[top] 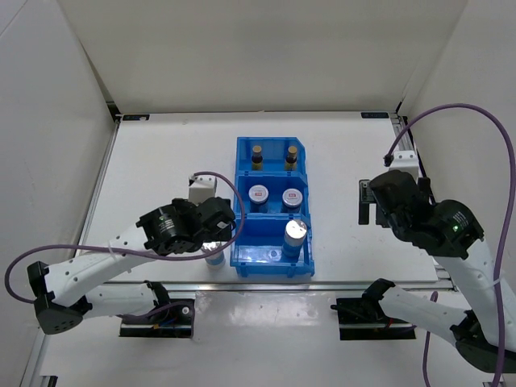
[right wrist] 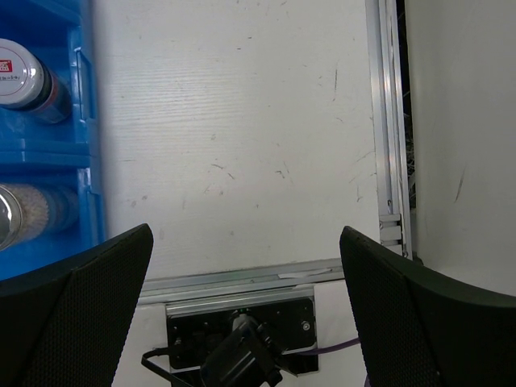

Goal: Organize the condiment bottles

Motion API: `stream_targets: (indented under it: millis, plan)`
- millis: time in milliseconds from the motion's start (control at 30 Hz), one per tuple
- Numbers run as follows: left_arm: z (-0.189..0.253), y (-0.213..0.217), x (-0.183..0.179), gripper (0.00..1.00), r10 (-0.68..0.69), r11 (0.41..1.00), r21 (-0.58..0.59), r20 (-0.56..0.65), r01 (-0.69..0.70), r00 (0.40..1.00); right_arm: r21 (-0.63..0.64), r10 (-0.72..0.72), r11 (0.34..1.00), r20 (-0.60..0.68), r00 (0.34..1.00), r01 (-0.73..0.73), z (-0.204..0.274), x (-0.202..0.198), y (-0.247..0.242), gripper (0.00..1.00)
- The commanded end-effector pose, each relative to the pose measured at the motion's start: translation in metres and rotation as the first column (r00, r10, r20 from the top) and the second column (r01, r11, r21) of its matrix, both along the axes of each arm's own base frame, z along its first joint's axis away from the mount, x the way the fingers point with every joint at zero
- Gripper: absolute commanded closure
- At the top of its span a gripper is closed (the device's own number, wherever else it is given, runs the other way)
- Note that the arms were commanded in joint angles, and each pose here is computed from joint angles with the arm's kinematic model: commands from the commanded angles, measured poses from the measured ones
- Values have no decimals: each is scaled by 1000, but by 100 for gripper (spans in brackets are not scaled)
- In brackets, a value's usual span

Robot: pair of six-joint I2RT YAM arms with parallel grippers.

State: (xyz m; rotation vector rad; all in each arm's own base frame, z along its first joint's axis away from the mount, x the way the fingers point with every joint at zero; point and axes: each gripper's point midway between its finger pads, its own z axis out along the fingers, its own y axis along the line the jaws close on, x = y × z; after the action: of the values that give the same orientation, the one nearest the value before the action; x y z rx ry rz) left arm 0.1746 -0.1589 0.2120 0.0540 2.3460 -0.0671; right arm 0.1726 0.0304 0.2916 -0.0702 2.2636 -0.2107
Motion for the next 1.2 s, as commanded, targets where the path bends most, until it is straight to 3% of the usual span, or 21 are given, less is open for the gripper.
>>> stream_targets:
  millis: [0, 333, 500, 533, 667, 700, 800, 900, 1033, 1167]
  plan:
    - [-9, 4, 2, 0, 41, 999, -11, -24, -41, 999, -26, -9, 1000, 0, 1000, 9, 0, -5, -9, 0]
    - [-53, -5, 10, 0, 22, 996, -82, -126, -32, 992, -21, -3, 1000, 13, 1000, 3, -1, -5, -9, 0]
    - [-76, -3, 7, 4, 15, 998, -57, -189, -26, 982, -21, -3, 1000, 13, 1000, 3, -1, -5, -9, 0]
    - [-76, -5, 7, 7, 8, 997, -69, -190, -22, 982, -21, -3, 1000, 13, 1000, 3, -1, -5, -9, 0]
    - [-72, -8, 8, 39, -14, 997, -72, -186, 1, 982, -14, -3, 1000, 19, 1000, 4, -2, -5, -9, 0]
    - [-65, -10, 10, 51, -17, 996, -91, -171, 2, 985, -14, -3, 1000, 19, 1000, 4, -2, -5, -9, 0]
    - [-42, -12, 13, 68, -39, 992, -121, -131, 23, 991, -14, -3, 1000, 19, 1000, 4, -2, -5, -9, 0]
    - [-16, -12, 19, 77, -64, 992, -114, -76, 55, 995, -22, 2, 1000, 18, 1000, -2, -2, -5, -10, 0]
    - [51, -16, 33, 85, -96, 986, -130, 41, 101, 994, -10, 8, 1000, 20, 1000, -8, -1, -4, -7, 0]
    - [94, -19, 44, 89, -114, 986, -108, 119, 127, 986, -10, 8, 1000, 20, 1000, -8, -1, -4, -7, 0]
